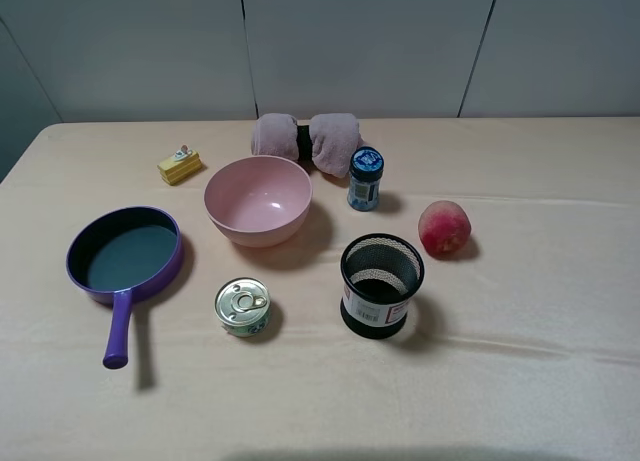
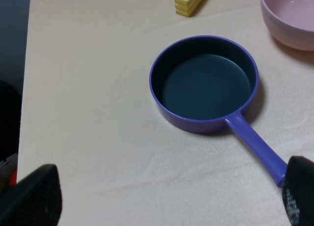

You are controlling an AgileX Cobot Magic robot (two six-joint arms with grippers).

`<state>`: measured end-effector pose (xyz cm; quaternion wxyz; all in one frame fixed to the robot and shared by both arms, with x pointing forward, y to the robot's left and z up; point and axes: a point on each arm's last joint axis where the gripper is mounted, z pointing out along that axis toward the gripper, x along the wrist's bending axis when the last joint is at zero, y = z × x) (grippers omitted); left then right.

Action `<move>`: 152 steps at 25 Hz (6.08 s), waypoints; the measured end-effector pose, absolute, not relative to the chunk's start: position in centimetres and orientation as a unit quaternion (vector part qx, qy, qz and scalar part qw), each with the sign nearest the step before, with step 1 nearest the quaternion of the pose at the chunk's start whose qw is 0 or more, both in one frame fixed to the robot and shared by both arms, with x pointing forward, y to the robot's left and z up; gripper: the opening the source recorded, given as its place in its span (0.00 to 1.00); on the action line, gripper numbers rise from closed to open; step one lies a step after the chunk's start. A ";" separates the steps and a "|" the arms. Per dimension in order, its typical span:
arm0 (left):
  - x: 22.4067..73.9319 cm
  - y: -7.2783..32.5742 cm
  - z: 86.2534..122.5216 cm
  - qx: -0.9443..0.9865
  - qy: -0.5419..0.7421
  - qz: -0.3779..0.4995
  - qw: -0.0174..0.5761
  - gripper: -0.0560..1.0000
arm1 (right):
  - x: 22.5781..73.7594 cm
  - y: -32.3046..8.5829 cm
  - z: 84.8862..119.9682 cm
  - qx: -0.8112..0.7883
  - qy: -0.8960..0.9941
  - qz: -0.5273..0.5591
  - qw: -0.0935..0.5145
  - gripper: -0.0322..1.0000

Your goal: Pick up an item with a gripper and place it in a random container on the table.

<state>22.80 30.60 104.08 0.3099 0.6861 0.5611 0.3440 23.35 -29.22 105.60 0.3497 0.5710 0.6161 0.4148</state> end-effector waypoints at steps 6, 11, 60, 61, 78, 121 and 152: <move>22.8 30.6 104.1 0.686 0.561 0.344 0.310 0.91 | 23.3 -29.2 105.6 0.571 0.616 0.415 0.350 0.70; 22.8 30.6 104.1 0.686 0.561 0.344 0.310 0.91 | 23.3 -29.2 105.6 0.571 0.616 0.415 0.350 0.70; 22.8 30.6 104.1 0.686 0.561 0.344 0.310 0.91 | 23.4 -29.4 105.6 0.571 0.616 0.408 0.357 0.70; 22.8 30.6 104.1 0.686 0.561 0.344 0.310 0.91 | 23.4 -29.4 105.6 0.571 0.616 0.408 0.357 0.70; 22.8 30.6 104.1 0.686 0.561 0.344 0.310 0.91 | 27.7 -29.1 107.1 0.606 0.646 0.355 0.299 0.70; 22.8 30.6 104.1 0.686 0.561 0.344 0.310 0.91 | 55.7 -18.8 107.2 0.486 0.834 0.215 0.147 0.70; 22.8 30.6 104.1 0.686 0.561 0.344 0.310 0.91 | 63.4 -8.4 98.0 0.329 0.920 0.196 0.087 0.70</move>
